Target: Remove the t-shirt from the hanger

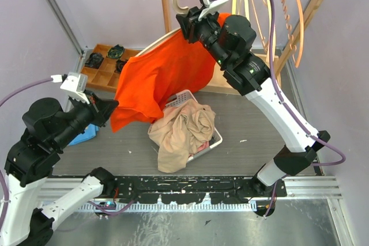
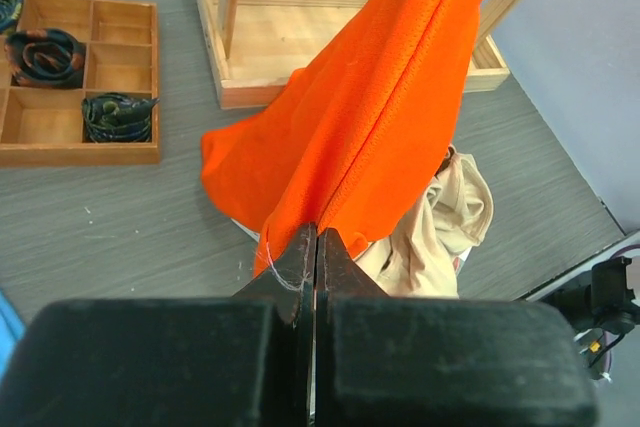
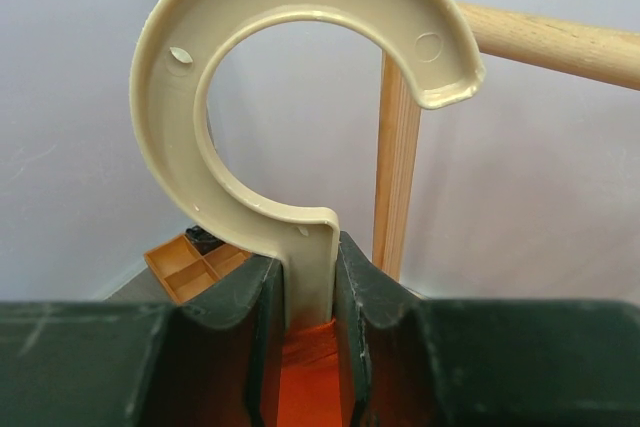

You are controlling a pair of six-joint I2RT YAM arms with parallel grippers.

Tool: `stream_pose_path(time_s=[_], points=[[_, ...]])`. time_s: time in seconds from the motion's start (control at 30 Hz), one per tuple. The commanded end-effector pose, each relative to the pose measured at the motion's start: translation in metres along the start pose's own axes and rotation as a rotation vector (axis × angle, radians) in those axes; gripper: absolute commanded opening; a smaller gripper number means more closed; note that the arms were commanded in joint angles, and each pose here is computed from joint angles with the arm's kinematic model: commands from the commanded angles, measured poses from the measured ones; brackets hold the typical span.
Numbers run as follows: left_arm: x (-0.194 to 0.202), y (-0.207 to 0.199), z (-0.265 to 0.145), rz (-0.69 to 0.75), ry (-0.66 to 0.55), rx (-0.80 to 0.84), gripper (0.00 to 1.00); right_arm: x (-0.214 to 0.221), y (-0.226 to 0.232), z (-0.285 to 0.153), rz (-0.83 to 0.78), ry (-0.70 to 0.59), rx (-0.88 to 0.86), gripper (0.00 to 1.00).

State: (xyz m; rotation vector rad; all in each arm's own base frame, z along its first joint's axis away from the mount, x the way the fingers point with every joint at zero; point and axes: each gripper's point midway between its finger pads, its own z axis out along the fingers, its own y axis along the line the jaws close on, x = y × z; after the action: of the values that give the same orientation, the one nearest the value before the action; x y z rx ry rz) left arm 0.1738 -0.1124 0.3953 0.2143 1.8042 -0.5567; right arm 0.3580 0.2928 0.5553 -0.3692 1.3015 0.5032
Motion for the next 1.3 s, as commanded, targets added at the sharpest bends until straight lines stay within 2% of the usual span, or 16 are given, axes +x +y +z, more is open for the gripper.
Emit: stream_pose_path(time_s=[0.0,0.07,0.1,0.2,0.3,0.5,0.57,0.7,0.73,0.87,1.03,1.27], points=[[0.015,0.000,0.003,-0.029,0.044,0.003,0.00,-0.071,-0.011,-0.013,0.032,-0.201,0.031,0.10],[0.006,-0.003,0.007,-0.028,0.016,0.010,0.11,-0.071,-0.009,-0.013,0.022,-0.200,0.018,0.10],[-0.002,-0.005,0.010,-0.025,-0.007,0.016,0.24,-0.070,-0.008,-0.014,0.019,-0.197,0.013,0.10],[-0.029,-0.015,0.018,-0.011,-0.083,0.052,0.49,-0.069,-0.006,-0.016,0.016,-0.192,-0.005,0.10],[-0.053,-0.027,0.026,0.011,-0.145,0.098,0.57,-0.069,-0.005,-0.019,0.014,-0.188,-0.015,0.10],[-0.081,-0.042,0.043,0.037,-0.192,0.146,0.58,-0.068,-0.005,-0.025,0.019,-0.179,-0.018,0.10],[-0.082,-0.044,0.047,0.039,-0.189,0.154,0.48,-0.068,-0.005,-0.027,0.020,-0.179,-0.018,0.10],[-0.077,-0.043,0.048,0.037,-0.166,0.152,0.16,-0.067,-0.006,-0.027,0.018,-0.176,-0.011,0.10],[-0.075,-0.042,0.046,0.037,-0.159,0.149,0.14,-0.067,-0.007,-0.027,0.016,-0.175,-0.009,0.10],[-0.064,-0.036,0.035,0.024,-0.147,0.129,0.17,-0.067,-0.007,-0.025,0.015,-0.175,-0.006,0.10],[-0.055,-0.032,0.022,0.003,-0.145,0.127,0.45,-0.066,-0.006,-0.023,0.012,-0.172,-0.009,0.10],[-0.038,-0.031,0.026,-0.008,-0.101,0.131,0.49,-0.067,-0.006,-0.023,0.009,-0.175,-0.011,0.10]])
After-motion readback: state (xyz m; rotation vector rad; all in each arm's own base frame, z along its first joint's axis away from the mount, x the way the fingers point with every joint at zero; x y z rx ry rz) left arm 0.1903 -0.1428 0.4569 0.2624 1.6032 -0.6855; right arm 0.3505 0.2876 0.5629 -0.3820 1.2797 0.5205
